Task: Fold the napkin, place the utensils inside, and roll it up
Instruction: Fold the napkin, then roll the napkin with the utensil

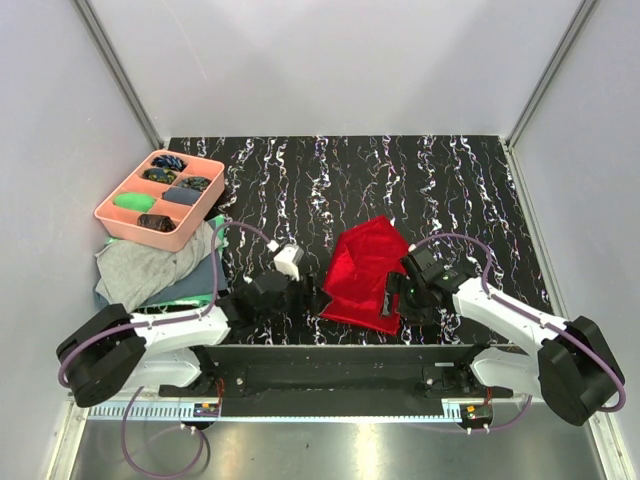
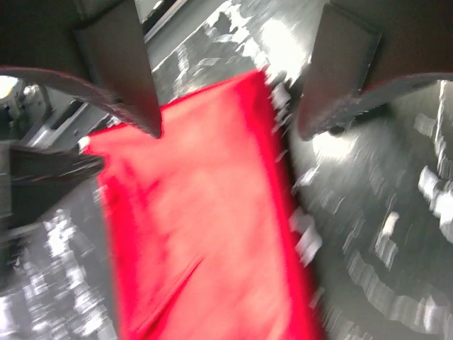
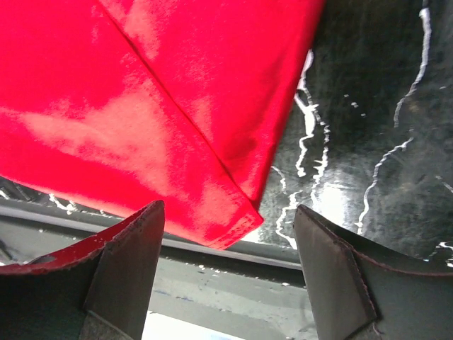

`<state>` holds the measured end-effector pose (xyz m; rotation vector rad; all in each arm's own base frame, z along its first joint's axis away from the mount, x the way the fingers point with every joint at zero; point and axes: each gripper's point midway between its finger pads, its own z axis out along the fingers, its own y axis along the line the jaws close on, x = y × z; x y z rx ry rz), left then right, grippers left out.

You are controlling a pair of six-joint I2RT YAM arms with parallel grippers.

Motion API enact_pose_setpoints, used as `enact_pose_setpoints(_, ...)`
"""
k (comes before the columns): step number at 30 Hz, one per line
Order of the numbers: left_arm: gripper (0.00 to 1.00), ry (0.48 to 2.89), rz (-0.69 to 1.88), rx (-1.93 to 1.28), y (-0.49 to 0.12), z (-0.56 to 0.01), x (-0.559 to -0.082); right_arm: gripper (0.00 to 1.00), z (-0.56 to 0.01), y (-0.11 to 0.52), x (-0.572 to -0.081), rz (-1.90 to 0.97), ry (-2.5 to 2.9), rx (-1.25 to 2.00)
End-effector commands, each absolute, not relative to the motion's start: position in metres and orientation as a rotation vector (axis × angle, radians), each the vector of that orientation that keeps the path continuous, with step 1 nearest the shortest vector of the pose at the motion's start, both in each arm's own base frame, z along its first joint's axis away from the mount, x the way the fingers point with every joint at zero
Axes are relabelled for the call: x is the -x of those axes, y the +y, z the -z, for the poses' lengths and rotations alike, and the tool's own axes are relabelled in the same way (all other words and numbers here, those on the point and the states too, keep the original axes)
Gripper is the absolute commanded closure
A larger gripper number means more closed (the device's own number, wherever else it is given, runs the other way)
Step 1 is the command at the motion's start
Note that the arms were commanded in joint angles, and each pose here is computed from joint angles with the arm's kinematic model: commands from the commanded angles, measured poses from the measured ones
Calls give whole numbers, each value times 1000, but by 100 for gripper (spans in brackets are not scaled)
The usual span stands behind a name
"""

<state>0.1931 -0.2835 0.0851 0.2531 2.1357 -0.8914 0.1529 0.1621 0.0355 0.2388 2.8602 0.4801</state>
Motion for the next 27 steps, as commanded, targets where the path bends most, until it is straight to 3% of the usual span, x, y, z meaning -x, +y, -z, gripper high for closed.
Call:
enact_pose_setpoints(1,27,2177,1081,-167,-288,-77,-181,19,-48,176,-160,-583,2828,-244)
enact_pose_setpoints(18,50,2305,1177,10,-286,-40,-168,20,-59,183,-171,-612,2785,-178)
enact_pose_setpoints(27,64,2313,1187,-2,-292,-43,-170,19,-91,206,-189,-654,2630,98)
